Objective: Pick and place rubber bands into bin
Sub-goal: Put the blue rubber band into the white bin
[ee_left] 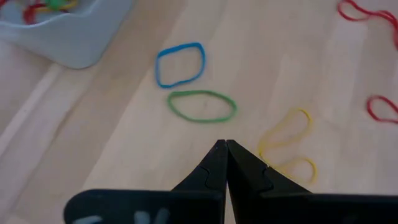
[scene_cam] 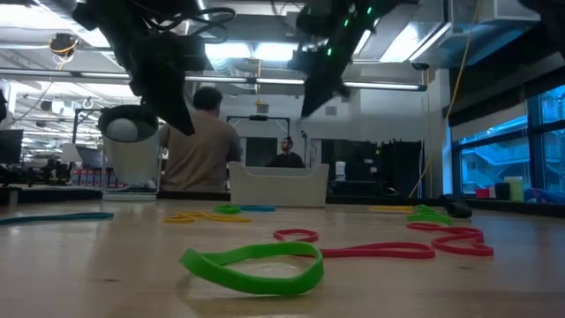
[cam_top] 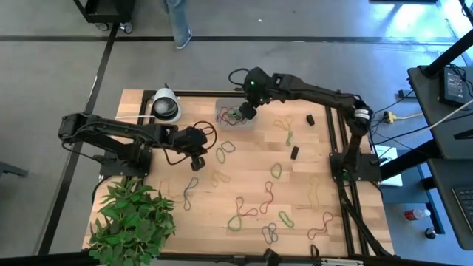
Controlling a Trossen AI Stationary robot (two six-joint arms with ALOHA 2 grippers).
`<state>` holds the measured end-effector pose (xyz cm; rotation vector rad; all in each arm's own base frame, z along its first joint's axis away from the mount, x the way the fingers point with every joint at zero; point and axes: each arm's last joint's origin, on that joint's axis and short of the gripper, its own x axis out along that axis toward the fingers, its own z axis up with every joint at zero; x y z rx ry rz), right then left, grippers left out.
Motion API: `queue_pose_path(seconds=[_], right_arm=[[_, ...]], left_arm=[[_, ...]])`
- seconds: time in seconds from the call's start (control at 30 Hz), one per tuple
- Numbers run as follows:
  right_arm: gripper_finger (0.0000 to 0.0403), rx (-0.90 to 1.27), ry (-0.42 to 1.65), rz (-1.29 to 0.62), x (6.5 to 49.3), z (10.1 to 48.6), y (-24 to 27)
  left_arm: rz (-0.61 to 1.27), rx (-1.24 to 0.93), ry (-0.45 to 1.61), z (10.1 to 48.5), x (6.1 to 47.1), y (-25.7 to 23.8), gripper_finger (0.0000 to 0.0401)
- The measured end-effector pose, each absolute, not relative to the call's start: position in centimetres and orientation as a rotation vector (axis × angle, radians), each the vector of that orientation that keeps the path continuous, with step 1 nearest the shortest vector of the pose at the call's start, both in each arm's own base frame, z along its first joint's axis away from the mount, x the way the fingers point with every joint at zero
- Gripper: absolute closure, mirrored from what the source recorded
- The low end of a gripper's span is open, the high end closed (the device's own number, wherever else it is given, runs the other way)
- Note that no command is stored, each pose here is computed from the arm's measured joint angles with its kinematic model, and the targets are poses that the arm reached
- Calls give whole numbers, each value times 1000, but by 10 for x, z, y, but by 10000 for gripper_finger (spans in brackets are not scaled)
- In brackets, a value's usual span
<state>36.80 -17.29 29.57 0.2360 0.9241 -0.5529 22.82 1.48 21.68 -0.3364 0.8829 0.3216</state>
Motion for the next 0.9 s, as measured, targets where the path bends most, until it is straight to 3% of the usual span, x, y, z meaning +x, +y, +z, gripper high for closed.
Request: queue_pose_path(seconds=[0.3, 0.6, 0.9], right_arm=[[403, 182, 1099, -480, 387, 224, -205], [378, 178, 1190, -418, 395, 180, -215], [312, 218, 1162, -453, 394, 184, -217]], left_arm=[[402, -403, 861, 217, 228, 21, 400], [448, -408, 847, 217, 228, 22, 400], [433, -364, 855, 217, 227, 23, 400]])
